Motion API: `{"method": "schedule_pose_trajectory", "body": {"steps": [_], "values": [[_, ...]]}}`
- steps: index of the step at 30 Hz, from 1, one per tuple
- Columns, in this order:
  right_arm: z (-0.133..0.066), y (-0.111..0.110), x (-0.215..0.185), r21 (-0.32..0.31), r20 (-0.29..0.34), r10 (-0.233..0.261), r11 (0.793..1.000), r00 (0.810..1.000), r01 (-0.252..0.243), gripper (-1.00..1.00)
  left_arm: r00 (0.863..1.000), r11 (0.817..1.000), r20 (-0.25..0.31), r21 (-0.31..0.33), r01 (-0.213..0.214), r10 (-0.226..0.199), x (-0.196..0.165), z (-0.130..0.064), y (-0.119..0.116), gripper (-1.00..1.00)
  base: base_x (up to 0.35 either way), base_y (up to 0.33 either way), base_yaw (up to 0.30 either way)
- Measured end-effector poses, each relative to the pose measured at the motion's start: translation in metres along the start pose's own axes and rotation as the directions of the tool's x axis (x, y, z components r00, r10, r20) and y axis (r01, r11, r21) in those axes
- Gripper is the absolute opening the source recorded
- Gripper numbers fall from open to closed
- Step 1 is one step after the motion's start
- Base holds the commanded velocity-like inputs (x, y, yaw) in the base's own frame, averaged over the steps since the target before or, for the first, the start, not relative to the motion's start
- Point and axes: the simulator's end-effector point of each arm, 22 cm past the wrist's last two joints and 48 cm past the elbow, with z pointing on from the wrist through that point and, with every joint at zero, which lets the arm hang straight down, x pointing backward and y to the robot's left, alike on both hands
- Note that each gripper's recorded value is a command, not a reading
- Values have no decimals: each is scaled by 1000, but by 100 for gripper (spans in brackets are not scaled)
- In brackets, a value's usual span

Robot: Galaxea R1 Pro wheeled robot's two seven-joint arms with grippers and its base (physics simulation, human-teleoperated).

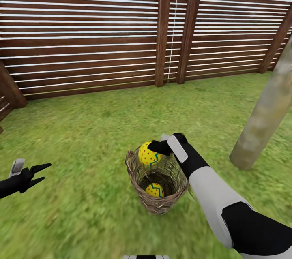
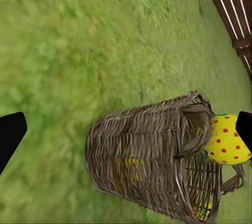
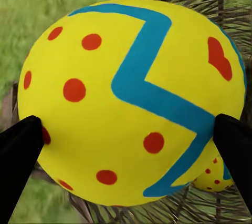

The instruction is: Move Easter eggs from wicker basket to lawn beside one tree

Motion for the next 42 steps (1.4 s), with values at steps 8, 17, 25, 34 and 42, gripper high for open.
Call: {"method": "schedule_pose_trajectory", "body": {"steps": [8, 17, 25, 34, 42], "values": [[-19, 8, -12, -7, 34, -8, 1000, 999, 9, -100, 1000, 1000, 19, 23, -15, 14, -7, -9, -15, 100, 0, 0, 0], [-37, 17, -24, -12, 55, -17, 1000, 998, 18, -100, 999, 999, 33, 40, -26, 24, -15, -17, -32, 100, -28, 0, 0], [-47, 24, -33, -12, 53, -14, 1000, 999, 14, -100, 999, 999, 33, 40, -25, 24, -24, -22, -47, 100, -79, 0, 0], [-60, 33, -46, -13, 55, -14, 1000, 998, 15, -100, 999, 999, 34, 42, -26, 24, -35, -28, -65, 100, -7, 0, -71], [-63, 33, -48, -9, 60, -19, 1000, 998, 20, -100, 999, 998, 44, 48, -27, 25, -38, -31, -68, 100, 20, 0, -247]]}}
